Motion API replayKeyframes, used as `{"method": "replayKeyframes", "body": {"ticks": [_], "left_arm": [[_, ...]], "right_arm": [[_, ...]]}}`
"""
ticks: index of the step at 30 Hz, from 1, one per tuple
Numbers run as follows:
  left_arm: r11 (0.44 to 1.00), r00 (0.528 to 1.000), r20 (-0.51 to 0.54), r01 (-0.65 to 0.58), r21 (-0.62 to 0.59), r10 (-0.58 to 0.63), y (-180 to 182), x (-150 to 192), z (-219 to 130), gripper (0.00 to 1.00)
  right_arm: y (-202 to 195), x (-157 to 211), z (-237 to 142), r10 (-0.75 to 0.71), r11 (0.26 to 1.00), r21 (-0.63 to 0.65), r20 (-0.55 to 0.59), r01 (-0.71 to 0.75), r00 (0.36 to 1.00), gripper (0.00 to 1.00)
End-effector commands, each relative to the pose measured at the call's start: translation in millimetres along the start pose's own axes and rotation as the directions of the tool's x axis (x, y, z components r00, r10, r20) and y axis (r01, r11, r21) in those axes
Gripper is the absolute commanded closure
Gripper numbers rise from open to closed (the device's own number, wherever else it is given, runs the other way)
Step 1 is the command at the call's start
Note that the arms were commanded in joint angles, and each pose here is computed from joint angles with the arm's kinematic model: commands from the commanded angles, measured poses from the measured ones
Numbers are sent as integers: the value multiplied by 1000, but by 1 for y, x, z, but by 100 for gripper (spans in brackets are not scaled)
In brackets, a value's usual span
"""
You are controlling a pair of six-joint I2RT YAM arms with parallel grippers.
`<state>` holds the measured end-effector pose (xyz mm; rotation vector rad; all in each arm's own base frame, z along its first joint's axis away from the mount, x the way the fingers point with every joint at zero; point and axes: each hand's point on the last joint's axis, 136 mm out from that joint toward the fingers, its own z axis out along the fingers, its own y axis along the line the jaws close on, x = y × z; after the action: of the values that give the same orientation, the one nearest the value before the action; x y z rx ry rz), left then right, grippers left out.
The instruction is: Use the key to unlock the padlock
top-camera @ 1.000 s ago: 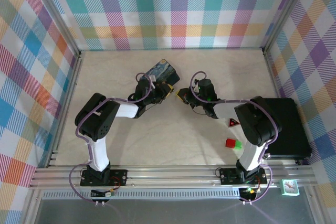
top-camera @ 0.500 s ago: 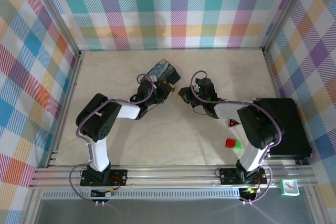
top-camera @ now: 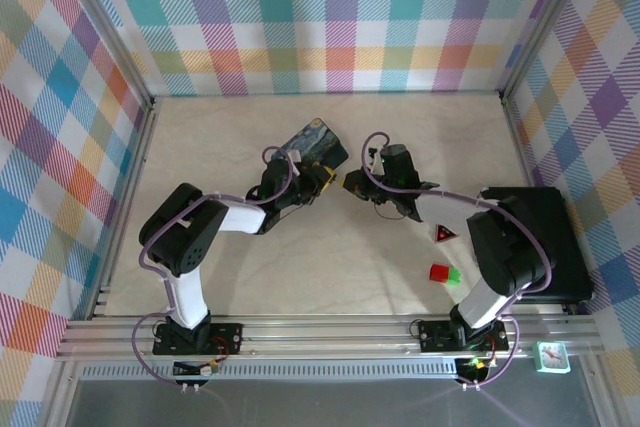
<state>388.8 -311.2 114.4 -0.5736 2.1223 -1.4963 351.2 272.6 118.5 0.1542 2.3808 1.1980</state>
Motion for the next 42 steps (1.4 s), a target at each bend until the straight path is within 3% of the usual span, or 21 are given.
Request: {"method": "replayKeyframes", "body": {"ticks": [1,7,14,24,42], "left_arm": [[999,993,-119,28,32,-24,-12,37,-7,100],[998,996,-81,45,-44,-49,6,37,-20,100],[999,996,-84,25,-42,-29,1,36,-17,100],[1000,995,-96,3,-18,-5,-11,40,-15,100],[1000,995,-101,-12,-4,12,-16,46,-15,100]], "right_arm": [[14,10,-13,-109,993,-43,0,109,994,100],[-11,27,-33,-64,998,19,9,64,998,100],[-13,32,-47,-50,999,14,30,50,998,100],[-9,31,-31,-10,998,-64,29,12,1000,100],[-3,16,-17,-25,997,-77,63,30,998,100]]}}
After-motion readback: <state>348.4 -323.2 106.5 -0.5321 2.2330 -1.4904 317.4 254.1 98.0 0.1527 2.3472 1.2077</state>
